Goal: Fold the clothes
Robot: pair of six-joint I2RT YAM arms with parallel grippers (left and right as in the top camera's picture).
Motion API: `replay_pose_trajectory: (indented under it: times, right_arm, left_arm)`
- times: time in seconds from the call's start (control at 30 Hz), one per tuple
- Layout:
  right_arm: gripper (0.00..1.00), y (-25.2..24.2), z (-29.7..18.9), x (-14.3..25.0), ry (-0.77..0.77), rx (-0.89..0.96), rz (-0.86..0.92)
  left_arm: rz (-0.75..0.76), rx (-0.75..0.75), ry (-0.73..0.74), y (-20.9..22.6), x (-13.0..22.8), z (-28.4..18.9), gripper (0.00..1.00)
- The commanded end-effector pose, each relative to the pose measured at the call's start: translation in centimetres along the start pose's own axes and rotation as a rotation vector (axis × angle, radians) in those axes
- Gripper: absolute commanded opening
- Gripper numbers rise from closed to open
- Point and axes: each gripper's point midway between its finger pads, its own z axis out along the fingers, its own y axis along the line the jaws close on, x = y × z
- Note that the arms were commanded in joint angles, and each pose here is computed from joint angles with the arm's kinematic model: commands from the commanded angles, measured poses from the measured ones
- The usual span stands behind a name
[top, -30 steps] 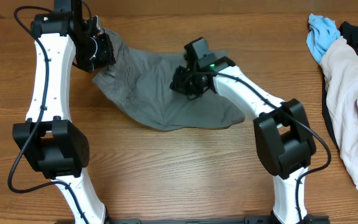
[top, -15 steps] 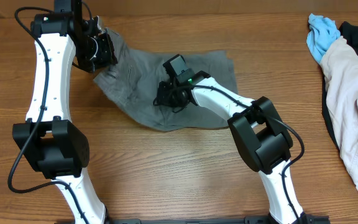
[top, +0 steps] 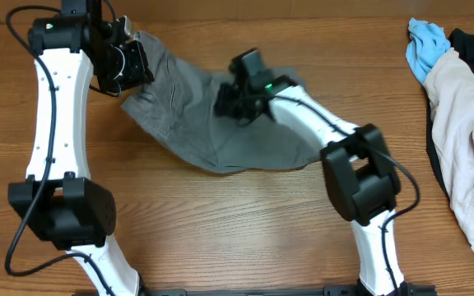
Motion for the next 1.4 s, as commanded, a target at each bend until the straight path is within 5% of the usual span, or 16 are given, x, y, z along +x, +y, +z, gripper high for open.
replay_pose_trajectory:
  times: [0.0,0.67,1.07,1.17,1.27,1.37]
  right_arm:
    - [0.04,1.9,-2.9,-2.8,-0.073,-0.059,-0.02]
    - [0.04,2.3,5.0,4.1,-0.013,0.085,-0.12]
    - [0.04,1.2,2.6,0.5,-0.047,0.067,-0.102]
    - [0.04,-0.2,1.7,0.3,0.006,0.039,-0.051]
    - [0.04,-1.3,1.3,0.6,0.043,0.054,-0.019]
    - [0.04,-0.8,1.3,0.9,0.061,0.023,-0.052]
  left_arm:
    - [0.056,0.043,-0.051,-1.9,0.0,-2.5,0.09]
    - [0.101,-0.071,-0.056,-1.9,0.3,-1.8,0.14]
    - [0.123,-0.176,-0.056,-1.2,0.7,-1.5,0.15]
    - [0.092,-0.309,-0.073,1.1,0.5,-2.1,0.16]
    - [0.0,-0.477,-0.126,4.4,-0.2,-3.4,0.35]
    - [-0.04,-0.45,-0.128,5.3,-0.6,-2.9,0.63]
